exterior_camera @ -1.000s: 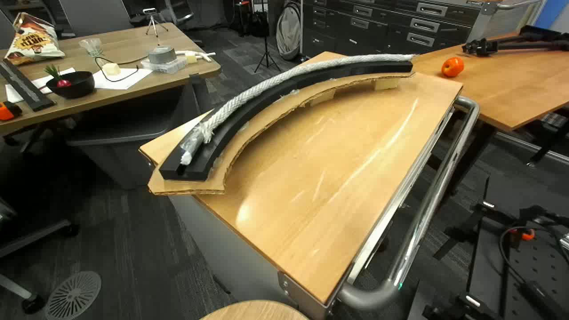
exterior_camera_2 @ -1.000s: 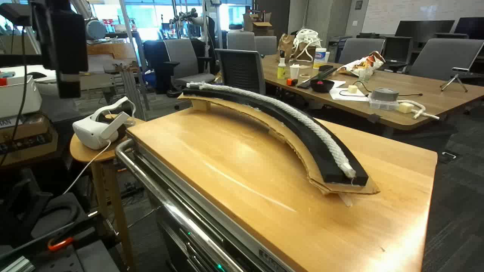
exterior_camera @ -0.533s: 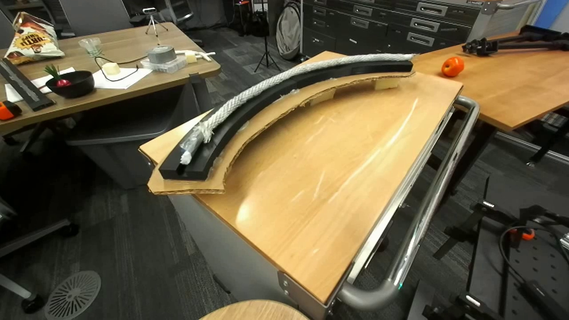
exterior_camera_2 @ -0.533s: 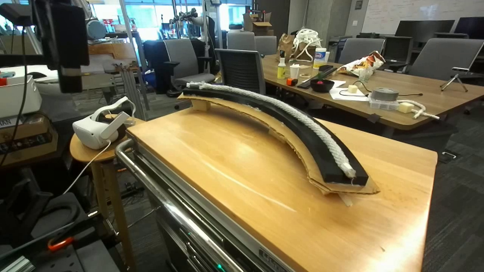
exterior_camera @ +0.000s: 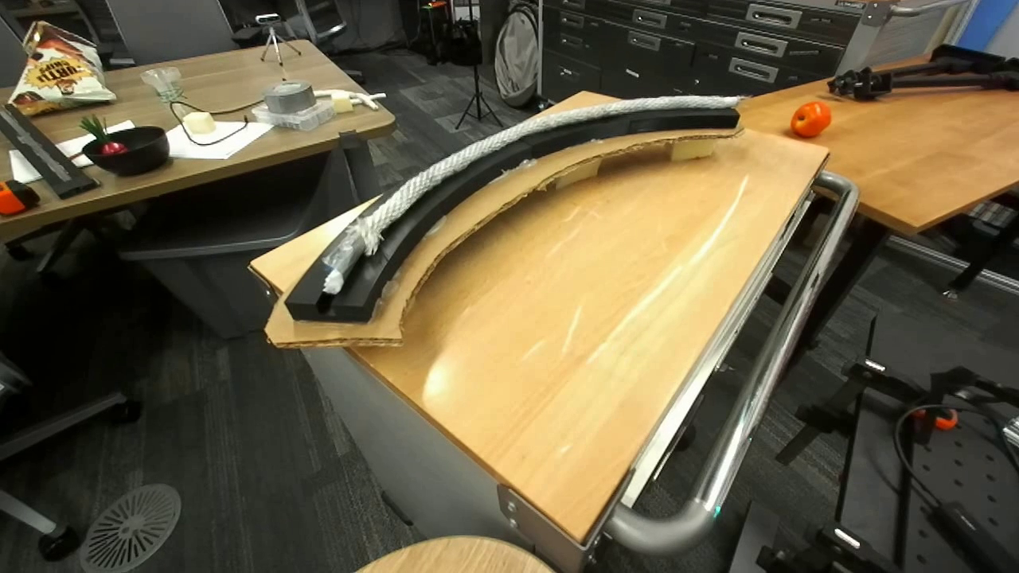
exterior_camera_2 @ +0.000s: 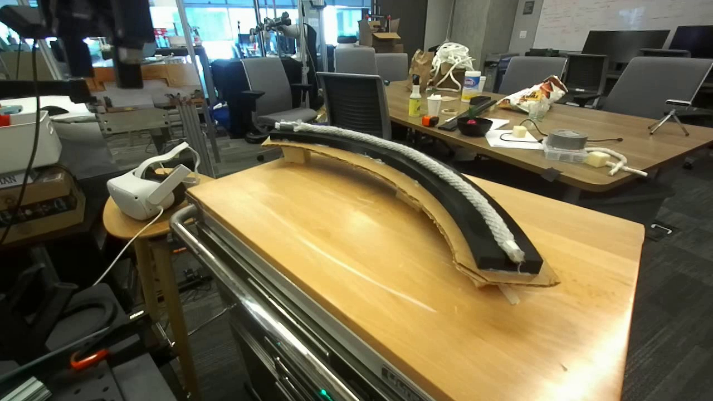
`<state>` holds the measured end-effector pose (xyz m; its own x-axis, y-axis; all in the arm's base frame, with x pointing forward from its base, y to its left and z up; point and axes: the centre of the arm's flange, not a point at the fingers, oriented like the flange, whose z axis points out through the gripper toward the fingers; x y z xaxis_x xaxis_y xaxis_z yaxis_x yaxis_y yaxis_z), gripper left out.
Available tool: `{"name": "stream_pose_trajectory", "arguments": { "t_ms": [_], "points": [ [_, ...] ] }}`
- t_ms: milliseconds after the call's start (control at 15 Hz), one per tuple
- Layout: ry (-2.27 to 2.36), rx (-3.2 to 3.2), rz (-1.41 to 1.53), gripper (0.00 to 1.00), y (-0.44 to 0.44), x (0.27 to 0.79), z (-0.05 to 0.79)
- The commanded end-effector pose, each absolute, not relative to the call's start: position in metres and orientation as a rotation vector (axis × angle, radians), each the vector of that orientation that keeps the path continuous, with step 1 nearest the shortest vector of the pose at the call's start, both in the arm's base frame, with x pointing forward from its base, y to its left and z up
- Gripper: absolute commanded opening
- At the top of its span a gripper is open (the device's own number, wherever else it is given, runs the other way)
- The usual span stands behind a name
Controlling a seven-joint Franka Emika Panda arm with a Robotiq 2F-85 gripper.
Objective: Move the rope off the object and onto the table
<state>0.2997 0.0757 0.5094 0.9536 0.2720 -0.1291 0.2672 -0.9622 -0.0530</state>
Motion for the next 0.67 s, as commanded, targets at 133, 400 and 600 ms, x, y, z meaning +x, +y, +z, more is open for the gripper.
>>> {"name": "stream_pose_trajectory", "arguments": {
  "t_ms": [133,400,600],
  "points": [
    [-0.647,-3.071,0.198,1.0,0.126,0.334,0.517],
    [-0.7,-3.052,0.241,1.0,0.136,0.358,0.512],
    [-1.054,-3.005,0.292,1.0,0.117,0.353,0.532]
  ]
}}
